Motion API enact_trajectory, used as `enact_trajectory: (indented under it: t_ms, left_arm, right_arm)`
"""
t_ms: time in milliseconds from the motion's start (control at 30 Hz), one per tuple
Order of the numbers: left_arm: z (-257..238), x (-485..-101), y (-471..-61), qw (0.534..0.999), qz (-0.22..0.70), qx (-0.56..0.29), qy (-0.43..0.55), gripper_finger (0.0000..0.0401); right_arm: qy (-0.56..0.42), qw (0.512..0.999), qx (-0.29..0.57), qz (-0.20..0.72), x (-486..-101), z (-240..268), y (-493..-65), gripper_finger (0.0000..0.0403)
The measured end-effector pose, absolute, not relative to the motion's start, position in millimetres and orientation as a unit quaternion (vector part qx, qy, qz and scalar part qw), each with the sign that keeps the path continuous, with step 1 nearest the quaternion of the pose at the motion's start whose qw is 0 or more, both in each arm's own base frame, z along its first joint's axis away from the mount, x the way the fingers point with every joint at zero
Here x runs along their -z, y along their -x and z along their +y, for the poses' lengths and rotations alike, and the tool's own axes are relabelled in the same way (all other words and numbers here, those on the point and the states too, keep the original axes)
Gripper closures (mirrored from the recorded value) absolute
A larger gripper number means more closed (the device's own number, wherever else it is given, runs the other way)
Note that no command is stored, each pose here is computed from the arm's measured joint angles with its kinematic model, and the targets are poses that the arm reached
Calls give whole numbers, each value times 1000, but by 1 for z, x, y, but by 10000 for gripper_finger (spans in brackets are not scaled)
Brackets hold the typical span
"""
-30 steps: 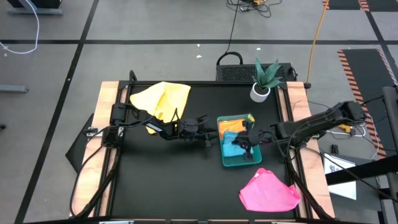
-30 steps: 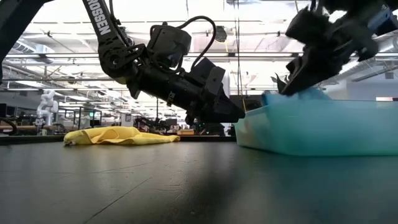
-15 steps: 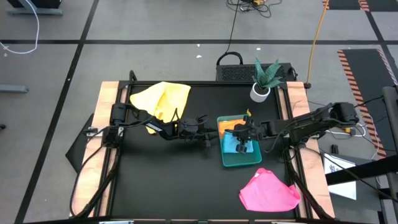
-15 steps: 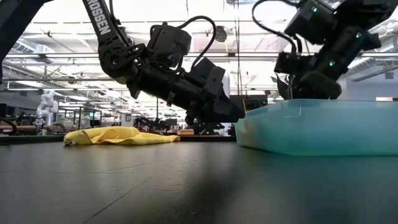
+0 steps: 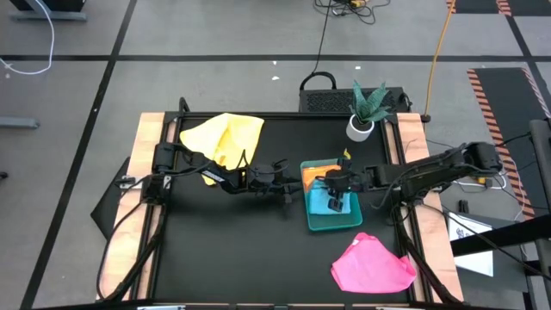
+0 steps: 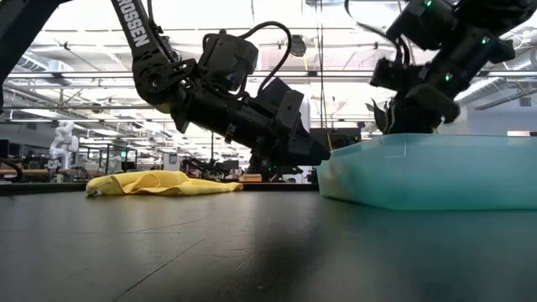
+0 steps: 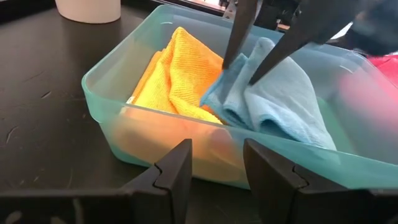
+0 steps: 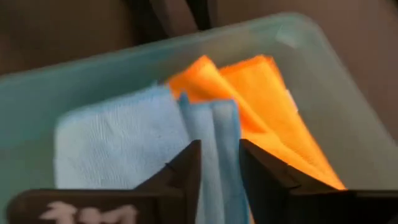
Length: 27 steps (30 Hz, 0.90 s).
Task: Fold microfiber towels
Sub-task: Put the blue microfiber cloth into the green bin
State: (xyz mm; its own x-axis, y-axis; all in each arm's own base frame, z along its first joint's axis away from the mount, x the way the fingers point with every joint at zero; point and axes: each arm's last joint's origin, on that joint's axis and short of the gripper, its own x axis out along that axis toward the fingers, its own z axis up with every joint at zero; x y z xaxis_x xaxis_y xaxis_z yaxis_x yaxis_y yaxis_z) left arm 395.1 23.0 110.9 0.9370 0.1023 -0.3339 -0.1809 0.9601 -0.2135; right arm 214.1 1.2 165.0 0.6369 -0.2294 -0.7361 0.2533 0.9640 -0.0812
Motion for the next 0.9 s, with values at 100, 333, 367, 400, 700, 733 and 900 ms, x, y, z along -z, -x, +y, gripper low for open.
enact_trajectory:
  t_ms: [100, 333, 367, 400, 700, 733, 900]
  left_arm:
    - [23, -111, -395, 976, 163, -73, 121, 256]
    - [23, -111, -395, 976, 163, -73, 121, 256]
    - [23, -111, -395, 976, 163, -73, 122, 256]
    - [23, -111, -395, 976, 163, -73, 122, 256]
    - [23, -112, -395, 977, 158, -72, 122, 256]
    - [23, -112, -395, 977, 158, -73, 122, 256]
    - [23, -112, -395, 977, 158, -73, 120, 256]
  right_arm:
    - [-32, 916, 137, 375, -177, 1, -209, 270]
    - [-114, 906, 189, 361, -184, -8, -201, 255]
    - [-124, 897, 200, 373, -181, -10, -199, 261]
    - [-133, 888, 211, 386, -177, -12, -199, 270]
    - [-131, 879, 194, 416, -147, -20, -222, 396]
    - [-138, 882, 179, 415, -144, -21, -226, 394]
    - [-159, 891, 94, 414, -134, -20, -237, 397]
